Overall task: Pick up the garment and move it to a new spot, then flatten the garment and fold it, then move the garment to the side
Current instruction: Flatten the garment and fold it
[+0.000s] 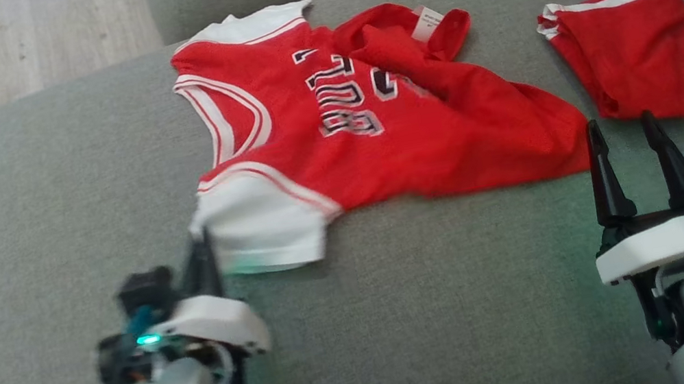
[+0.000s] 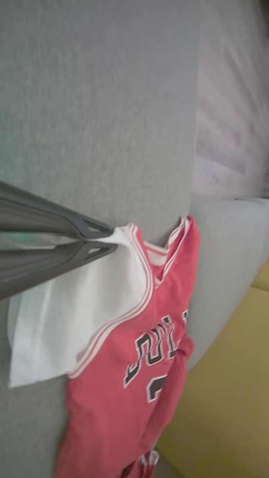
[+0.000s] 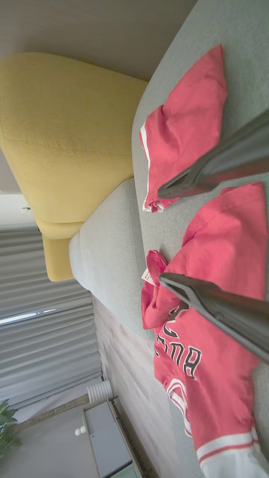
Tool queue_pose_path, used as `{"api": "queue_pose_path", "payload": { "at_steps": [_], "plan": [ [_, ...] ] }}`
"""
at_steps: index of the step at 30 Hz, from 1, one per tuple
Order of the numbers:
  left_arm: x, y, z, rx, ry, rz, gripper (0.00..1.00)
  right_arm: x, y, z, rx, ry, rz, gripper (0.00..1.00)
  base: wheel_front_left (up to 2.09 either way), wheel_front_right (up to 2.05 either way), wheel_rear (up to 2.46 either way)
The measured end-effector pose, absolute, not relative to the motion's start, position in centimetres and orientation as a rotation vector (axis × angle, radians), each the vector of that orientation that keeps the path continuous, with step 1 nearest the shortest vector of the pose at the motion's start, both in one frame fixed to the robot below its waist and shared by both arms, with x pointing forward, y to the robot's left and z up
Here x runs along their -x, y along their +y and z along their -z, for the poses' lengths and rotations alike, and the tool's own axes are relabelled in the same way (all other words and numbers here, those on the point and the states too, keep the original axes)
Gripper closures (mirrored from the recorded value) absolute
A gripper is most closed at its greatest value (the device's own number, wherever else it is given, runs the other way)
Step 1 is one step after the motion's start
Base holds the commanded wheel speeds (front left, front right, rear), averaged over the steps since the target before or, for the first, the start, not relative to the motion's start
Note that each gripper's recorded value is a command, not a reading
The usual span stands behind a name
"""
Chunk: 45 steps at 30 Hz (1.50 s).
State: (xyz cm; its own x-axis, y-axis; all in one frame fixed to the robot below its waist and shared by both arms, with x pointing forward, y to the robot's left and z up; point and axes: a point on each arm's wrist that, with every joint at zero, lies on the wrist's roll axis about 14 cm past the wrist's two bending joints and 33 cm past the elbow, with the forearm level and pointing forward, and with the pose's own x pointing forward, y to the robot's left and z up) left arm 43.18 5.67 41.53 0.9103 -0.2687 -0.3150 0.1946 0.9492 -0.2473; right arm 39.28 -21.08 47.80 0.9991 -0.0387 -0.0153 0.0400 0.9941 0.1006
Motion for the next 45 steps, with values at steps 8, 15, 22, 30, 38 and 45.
{"api": "queue_pose_path", "payload": {
  "at_steps": [8, 15, 22, 30, 38, 45],
  "plan": [
    [-45.2, 12.5, -44.4, 0.241, 0.204, 0.05, 1.0, -39.7, -19.7, -47.5, -0.104, 0.023, 0.0, 0.0, 0.0, 0.0, 0.0],
    [-44.4, 15.4, -44.5, 0.238, 0.182, -0.016, 1.0, -39.7, -19.1, -47.1, -0.107, 0.038, -0.018, 0.0, 0.0, 0.0, 0.0],
    [-42.6, 15.5, -42.9, 0.219, 0.225, -0.003, 0.0, -39.8, -18.6, -46.8, -0.11, 0.047, -0.029, 0.0, 0.0, 0.0, 0.0],
    [-42.7, 15.6, -47.8, 0.208, 0.063, 0.024, 0.0, -40.1, -17.7, -47.4, -0.112, 0.031, -0.057, 0.0, 0.0, 0.0, 0.0],
    [-38.4, 15.0, -48.1, 0.217, 0.029, 0.052, 0.0, -38.4, -16.7, -46.7, -0.127, 0.053, -0.08, 0.0, 0.0, 0.0, 0.0],
    [-37.9, 15.2, -48.5, 0.227, 0.013, 0.048, 0.0, -38.5, -15.8, -47.0, -0.13, 0.047, -0.107, 0.0, 0.0, 0.0, 0.0]
  ]
}}
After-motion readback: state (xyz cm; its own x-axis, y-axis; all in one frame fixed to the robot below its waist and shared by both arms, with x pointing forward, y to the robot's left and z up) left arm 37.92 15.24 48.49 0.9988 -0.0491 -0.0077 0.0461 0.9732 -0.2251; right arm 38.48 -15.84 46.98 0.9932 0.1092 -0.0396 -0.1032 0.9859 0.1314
